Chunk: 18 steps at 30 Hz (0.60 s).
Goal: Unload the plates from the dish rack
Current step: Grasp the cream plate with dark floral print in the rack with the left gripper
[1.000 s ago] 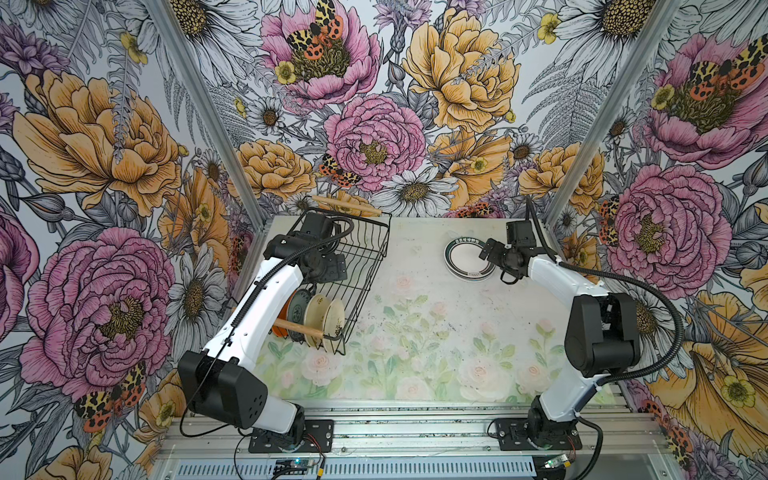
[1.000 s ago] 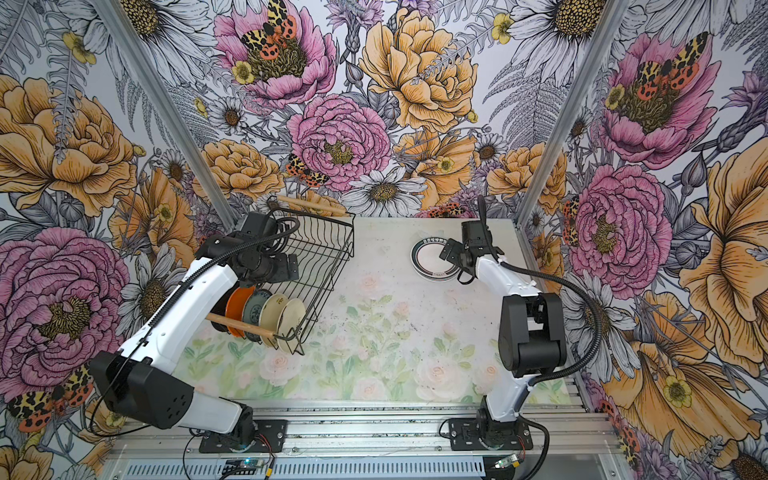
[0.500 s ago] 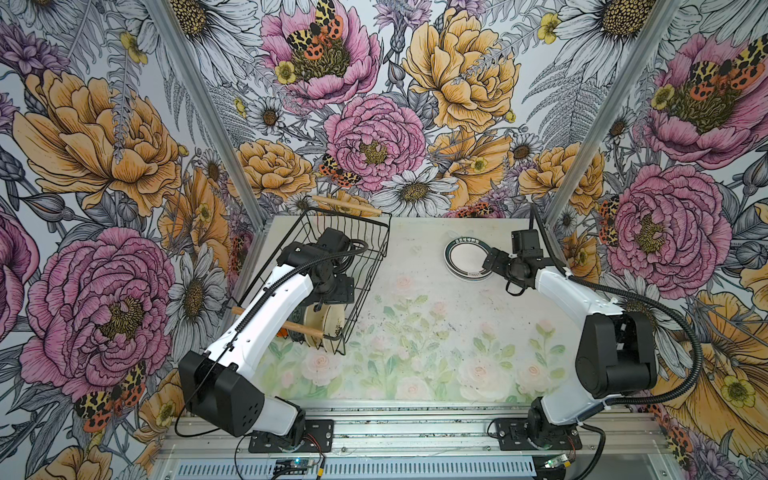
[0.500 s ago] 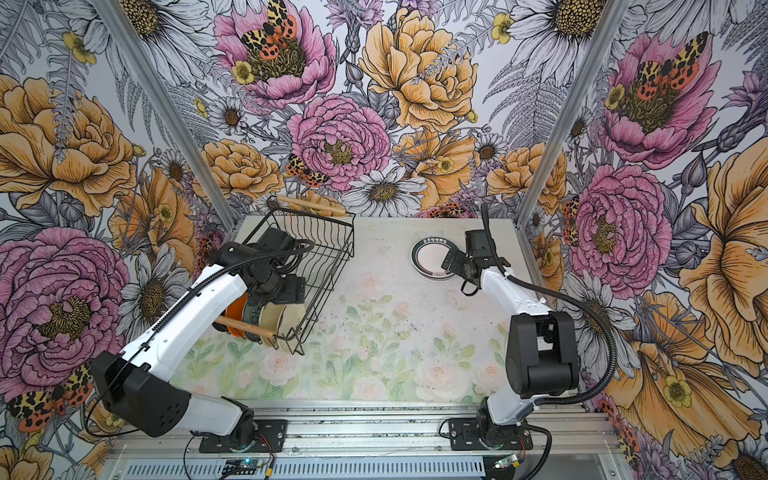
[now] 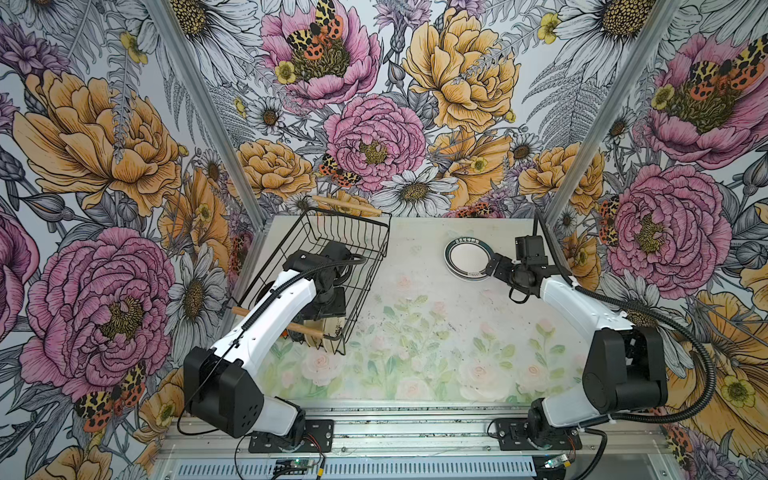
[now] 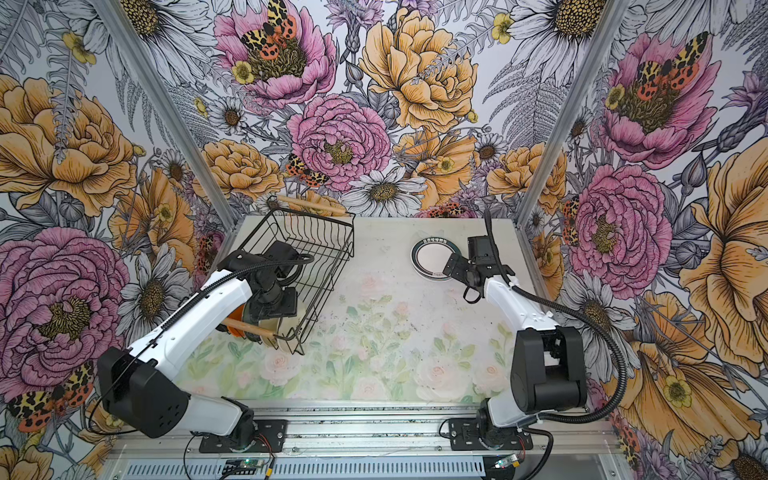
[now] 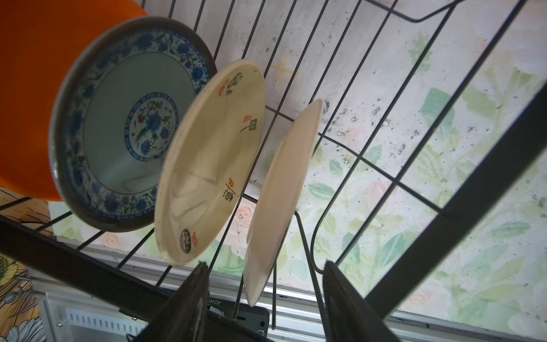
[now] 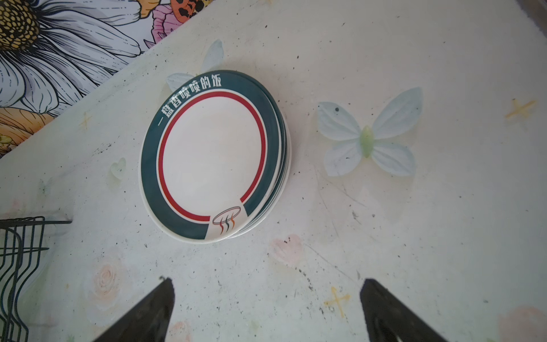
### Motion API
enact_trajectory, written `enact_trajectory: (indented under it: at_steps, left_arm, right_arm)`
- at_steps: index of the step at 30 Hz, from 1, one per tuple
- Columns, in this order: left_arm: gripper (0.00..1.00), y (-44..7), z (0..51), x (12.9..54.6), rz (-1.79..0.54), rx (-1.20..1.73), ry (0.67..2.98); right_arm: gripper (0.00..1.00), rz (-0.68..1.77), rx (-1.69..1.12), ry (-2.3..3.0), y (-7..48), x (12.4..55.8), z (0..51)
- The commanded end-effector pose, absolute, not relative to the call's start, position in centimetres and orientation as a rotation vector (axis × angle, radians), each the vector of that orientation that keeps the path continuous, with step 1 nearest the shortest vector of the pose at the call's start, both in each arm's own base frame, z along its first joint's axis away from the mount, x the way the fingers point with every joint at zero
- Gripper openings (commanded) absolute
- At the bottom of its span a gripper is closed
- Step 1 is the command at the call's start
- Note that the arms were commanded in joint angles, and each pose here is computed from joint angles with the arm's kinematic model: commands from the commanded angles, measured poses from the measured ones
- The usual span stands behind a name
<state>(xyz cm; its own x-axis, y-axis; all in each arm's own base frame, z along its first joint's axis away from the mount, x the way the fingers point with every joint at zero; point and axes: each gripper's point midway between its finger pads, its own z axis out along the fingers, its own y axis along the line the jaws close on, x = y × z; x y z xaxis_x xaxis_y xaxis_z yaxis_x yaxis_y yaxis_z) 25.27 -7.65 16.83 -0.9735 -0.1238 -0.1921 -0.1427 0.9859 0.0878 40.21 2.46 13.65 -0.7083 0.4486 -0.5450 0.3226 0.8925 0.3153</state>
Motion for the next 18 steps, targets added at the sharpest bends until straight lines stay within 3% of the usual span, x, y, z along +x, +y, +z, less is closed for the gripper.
enact_trajectory:
  at_steps: [1,3,18]
  left_arm:
    - [0.57,-6.9,16.9,24.9,0.183,-0.231,2.927]
    - [0.51,-6.8,16.7,24.7,0.188,-0.243,2.933]
    - [0.34,-6.1,15.2,24.6,0.256,-0.250,2.943]
  right_arm:
    - [1.00,0.276,0.527,2.390,2.8,40.0,14.7]
    - [1.00,0.277,0.528,2.392,2.8,39.8,14.6]
    - [1.00,0.271,0.525,2.394,2.7,38.9,14.4]
